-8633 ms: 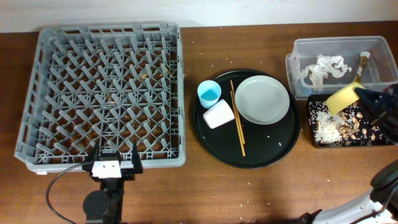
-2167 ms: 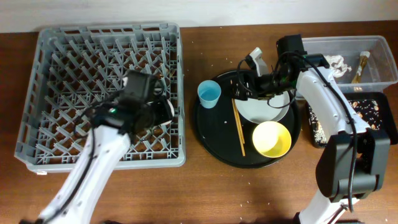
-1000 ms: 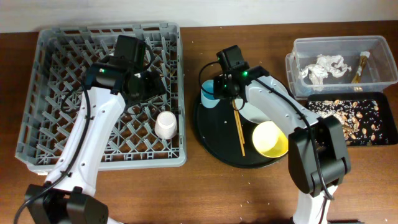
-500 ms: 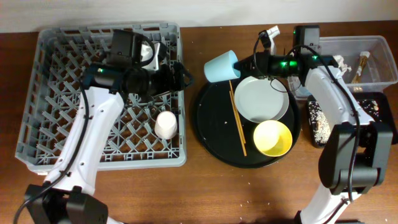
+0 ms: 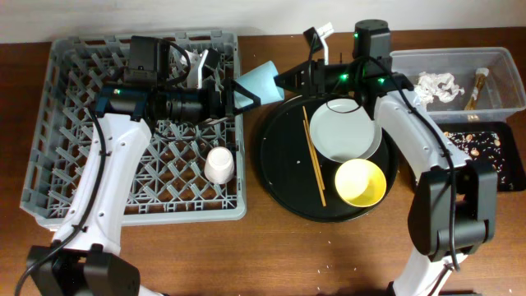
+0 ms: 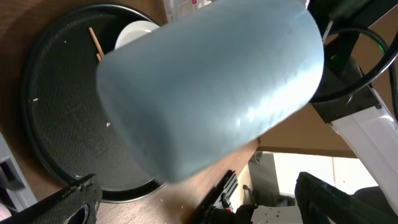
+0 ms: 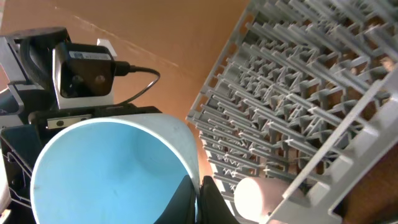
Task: Sort waste into correct bins and load items into the dishwasher rack
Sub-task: 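Hand the light-blue cup from the right gripper to the left gripper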
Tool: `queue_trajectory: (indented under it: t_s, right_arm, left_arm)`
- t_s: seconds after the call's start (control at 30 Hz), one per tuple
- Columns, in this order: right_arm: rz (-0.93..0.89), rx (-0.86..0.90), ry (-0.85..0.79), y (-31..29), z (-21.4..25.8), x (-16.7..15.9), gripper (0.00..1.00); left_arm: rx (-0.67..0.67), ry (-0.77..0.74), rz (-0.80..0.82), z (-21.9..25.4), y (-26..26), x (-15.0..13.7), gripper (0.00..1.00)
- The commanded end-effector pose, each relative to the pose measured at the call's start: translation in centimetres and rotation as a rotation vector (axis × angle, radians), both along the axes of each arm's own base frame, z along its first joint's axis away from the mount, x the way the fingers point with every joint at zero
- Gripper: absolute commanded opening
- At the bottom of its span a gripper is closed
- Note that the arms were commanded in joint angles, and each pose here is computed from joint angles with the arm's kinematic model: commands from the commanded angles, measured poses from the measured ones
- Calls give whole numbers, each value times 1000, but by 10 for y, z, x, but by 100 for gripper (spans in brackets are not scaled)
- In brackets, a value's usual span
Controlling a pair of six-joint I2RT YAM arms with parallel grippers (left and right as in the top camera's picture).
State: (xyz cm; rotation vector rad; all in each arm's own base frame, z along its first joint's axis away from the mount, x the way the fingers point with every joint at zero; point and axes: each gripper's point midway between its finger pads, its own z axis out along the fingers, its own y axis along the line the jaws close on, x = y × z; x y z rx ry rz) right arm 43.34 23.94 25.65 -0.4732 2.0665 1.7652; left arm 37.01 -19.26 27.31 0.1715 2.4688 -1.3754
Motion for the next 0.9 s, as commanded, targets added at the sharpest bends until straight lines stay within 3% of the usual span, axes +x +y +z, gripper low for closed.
queue_trajectory:
  t_s: [0.0,0.33,0.6,0.7,0.77,0.87]
  right_arm:
    - [62,25,-17,14,17,-16,4]
    - [129,82,-19,25,38,-25,4]
    - [182,71,-7,56,33,-42,4]
    - [176,67,-2,56,32,-41,4]
    - [131,44,19,56,26,-34,4]
    - [119,37,24,56,24,-33,4]
  left_arm:
    - [-15,-13,-20,0,-1,3,99]
    - [-154,-42,-84,25,-7,-1,99]
    - [-158,-51,-82,26,-6,1,89]
    - [-158,-52,-46,27,8,8,73]
    - [-160,-52,-44,27,9,8,56]
    - [-159,-54,-39,27,11,9,53]
